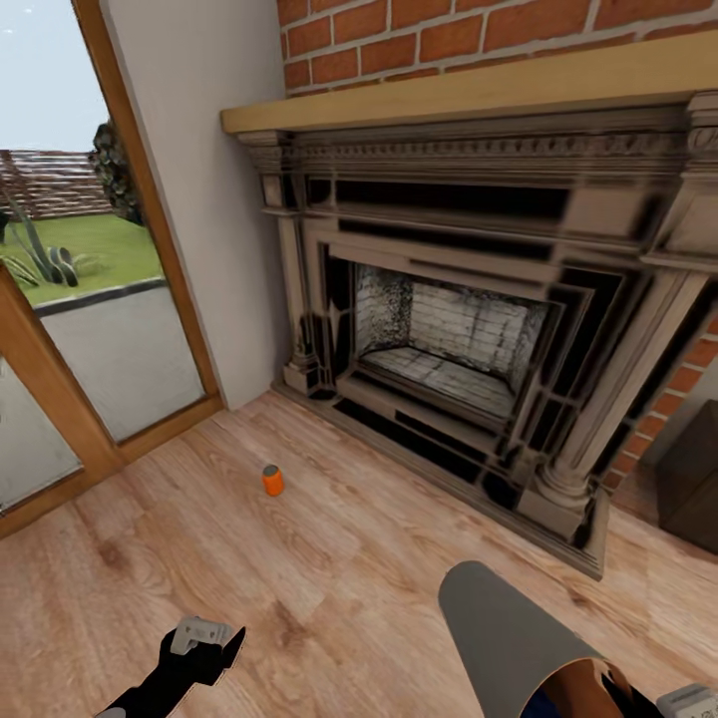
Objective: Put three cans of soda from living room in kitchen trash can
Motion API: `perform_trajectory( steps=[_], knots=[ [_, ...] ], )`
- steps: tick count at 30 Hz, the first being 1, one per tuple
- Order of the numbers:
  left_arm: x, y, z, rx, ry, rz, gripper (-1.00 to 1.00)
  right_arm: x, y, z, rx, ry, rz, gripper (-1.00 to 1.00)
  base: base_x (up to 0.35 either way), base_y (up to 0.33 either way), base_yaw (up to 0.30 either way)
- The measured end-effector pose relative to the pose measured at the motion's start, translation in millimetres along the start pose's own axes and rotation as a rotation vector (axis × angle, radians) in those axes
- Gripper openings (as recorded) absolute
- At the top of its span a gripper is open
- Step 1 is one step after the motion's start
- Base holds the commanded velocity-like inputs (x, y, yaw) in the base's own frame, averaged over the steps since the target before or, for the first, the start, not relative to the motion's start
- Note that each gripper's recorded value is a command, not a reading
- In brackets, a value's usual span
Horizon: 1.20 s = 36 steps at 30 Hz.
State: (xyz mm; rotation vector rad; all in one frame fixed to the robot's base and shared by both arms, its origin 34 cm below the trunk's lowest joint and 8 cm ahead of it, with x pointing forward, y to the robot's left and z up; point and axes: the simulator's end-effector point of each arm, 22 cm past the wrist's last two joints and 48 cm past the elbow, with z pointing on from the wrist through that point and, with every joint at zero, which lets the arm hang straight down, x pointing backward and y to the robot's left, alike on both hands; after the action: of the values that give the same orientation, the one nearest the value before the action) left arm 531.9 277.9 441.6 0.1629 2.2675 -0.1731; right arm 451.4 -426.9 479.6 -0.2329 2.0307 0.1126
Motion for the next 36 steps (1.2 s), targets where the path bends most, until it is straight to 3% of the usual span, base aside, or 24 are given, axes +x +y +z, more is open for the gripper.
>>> perform_trajectory(
  steps=[19,36],
  knots=[
    [-0.6,0.0,0.0,0.0,-0.003,0.0,1.0,0.2,3.9,1.2,-0.002,-0.003,0.008,-1.0,0.1,0.268,-0.002],
    [-5.6,1.2,-1.9,-0.003,-0.014,0.003,1.0,-6.6,2.2,0.3,0.0,-0.021,0.007,-1.0,0.128,0.29,-0.166]
  ],
)
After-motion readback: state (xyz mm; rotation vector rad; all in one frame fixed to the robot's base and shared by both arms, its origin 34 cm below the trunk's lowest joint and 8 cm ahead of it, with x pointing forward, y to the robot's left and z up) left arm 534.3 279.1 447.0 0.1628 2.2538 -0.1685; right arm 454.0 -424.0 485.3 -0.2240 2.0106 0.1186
